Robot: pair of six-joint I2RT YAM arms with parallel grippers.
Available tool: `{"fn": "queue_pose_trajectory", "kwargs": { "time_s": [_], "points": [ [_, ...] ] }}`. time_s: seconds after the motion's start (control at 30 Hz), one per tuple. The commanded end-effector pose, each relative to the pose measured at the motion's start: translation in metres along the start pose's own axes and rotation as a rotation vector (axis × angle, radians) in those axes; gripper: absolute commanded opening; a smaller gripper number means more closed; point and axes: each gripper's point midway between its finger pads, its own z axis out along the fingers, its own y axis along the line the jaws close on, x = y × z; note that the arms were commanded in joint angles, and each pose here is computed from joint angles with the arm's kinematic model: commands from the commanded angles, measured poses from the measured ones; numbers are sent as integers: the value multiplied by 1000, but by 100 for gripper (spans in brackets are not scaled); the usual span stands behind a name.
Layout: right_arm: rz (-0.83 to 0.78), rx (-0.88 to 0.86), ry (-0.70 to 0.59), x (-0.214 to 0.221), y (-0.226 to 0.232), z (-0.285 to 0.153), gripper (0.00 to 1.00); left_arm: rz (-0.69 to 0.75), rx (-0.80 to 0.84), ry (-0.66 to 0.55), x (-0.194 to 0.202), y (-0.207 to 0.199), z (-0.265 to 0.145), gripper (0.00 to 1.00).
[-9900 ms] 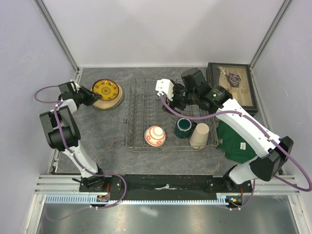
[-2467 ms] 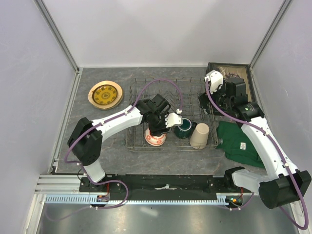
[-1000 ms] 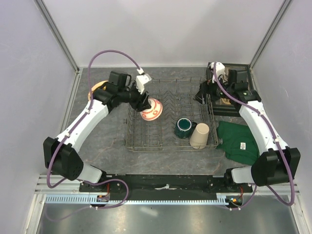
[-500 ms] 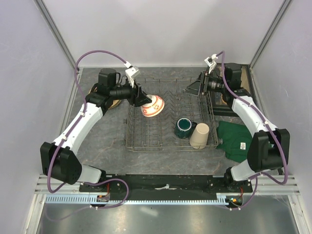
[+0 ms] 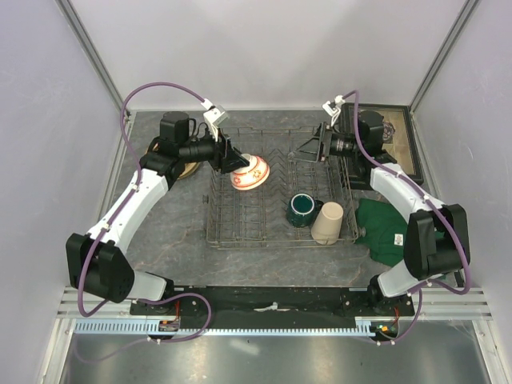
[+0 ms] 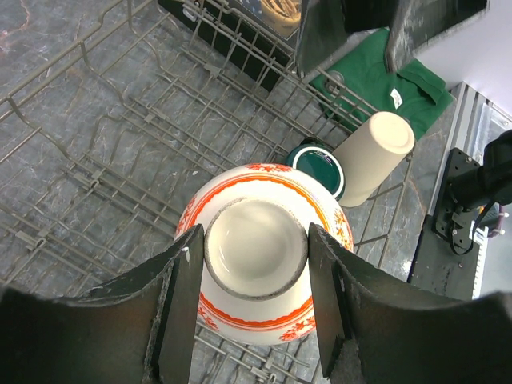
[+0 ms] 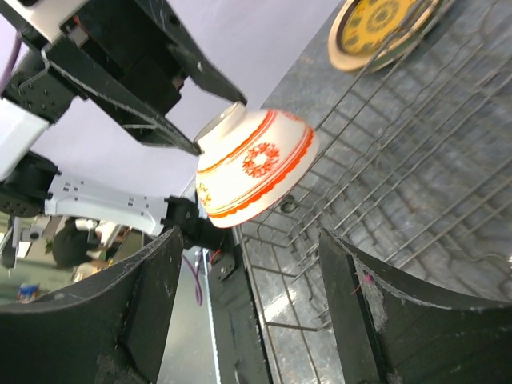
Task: Unload the mixed dishes from the dish rack
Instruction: Pick up the bowl from the dish rack.
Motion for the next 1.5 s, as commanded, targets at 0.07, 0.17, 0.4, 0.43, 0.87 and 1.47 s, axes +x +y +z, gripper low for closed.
{"fn": "queue_pose_trajectory", "kwargs": {
  "time_s": [0.07, 0.17, 0.4, 0.43, 0.87, 1.47],
  "points": [
    [34, -24, 89, 35, -2, 19, 76, 71, 3, -89, -31, -11, -11, 1],
    [61, -21, 115, 50, -7, 24, 75, 67, -2, -85, -29, -10, -10, 2],
    [95, -46, 150, 69, -6, 35, 75, 62, -8, -81, -27, -7, -9, 2],
    [104, -53, 154, 70, -7, 37, 75, 62, -9, -81, -27, -7, -9, 2],
    [150, -184, 112, 56, 12, 57, 74, 61, -15, -80, -26, -7, -10, 2],
    [162, -323, 82, 43, 39, 73, 72, 88, -36, -79, -23, -3, -11, 1]
  ]
}}
